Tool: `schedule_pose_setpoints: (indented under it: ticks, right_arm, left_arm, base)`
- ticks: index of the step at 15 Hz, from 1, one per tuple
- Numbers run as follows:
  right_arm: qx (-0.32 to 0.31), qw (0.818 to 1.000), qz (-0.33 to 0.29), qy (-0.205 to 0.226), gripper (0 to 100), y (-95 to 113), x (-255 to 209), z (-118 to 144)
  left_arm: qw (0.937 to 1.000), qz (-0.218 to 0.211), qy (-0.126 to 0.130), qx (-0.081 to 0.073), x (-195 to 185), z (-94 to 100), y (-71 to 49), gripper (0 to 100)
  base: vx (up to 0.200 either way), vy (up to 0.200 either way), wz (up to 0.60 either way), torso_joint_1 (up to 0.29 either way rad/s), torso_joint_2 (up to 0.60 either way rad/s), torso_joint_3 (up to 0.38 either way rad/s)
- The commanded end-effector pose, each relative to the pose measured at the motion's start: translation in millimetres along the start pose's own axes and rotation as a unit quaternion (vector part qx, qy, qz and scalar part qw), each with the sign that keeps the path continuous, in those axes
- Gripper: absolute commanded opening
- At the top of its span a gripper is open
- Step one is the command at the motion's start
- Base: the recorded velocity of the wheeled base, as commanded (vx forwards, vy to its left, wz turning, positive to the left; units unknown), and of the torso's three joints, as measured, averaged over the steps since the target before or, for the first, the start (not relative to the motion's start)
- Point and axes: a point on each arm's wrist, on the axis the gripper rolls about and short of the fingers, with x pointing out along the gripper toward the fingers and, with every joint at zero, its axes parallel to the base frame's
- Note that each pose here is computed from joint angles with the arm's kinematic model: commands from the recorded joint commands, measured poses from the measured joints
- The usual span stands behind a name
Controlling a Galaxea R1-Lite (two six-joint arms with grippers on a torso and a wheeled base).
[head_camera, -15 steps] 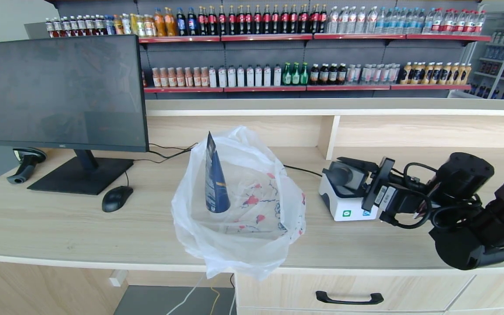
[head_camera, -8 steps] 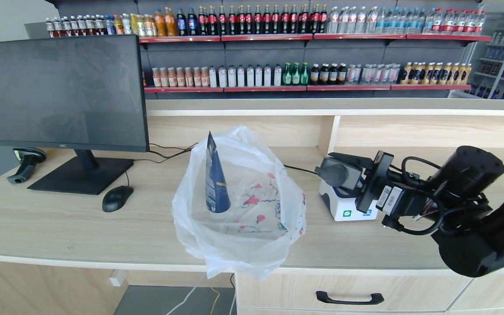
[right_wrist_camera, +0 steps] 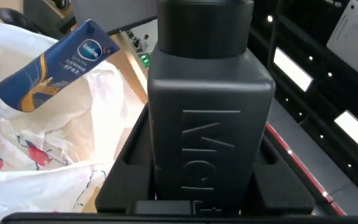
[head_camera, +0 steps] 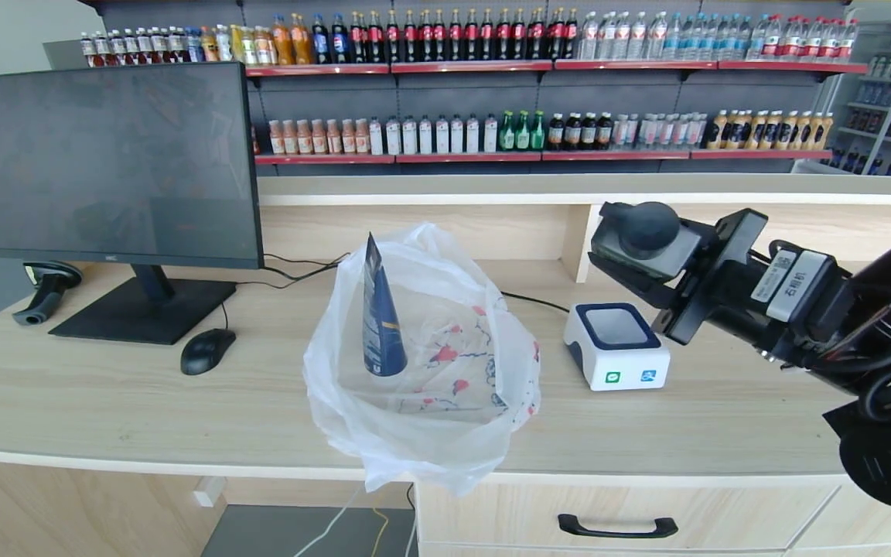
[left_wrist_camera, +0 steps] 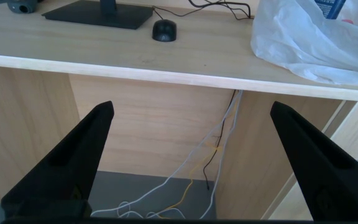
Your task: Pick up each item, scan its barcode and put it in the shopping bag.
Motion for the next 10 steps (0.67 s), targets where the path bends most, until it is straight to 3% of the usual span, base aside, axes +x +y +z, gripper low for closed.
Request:
schedule_pose_setpoints:
  ticks: [1,3,5,8,10]
  right_arm:
    - [0.023,1.000,0.004,0.002,0,4.3,-5.8,8.0]
    - [0.097,0.995,0.026,0.014,0,21.8,-10.2,8.0]
    - [0.156,0.987,0.009,0.029,0,21.2,-12.2,8.8]
    - [0.284,0.957,-0.013,0.054,0,25.4,-21.8,13.8]
    - [0.366,0.921,-0.083,0.099,0,28.0,-25.7,8.7]
  left_arm:
    - [1.0000,0.000,0.000,0.000,0.0,0.0,0.0,100]
    - [1.0000,0.000,0.000,0.000,0.0,0.0,0.0,100]
    - [1.0000,0.000,0.000,0.000,0.0,0.0,0.0,100]
    - [1.0000,0.000,0.000,0.000,0.0,0.0,0.0,100]
    - [1.0000,0.000,0.000,0.000,0.0,0.0,0.0,100]
  base:
    - [0.000,0.000,0.00,0.000,0.00,0.000]
    - [0.000,0.000,0.00,0.000,0.00,0.000]
    - [0.000,0.000,0.00,0.000,0.00,0.000]
    - [0.000,0.000,0.00,0.000,0.00,0.000]
    - [0.000,0.000,0.00,0.000,0.00,0.000]
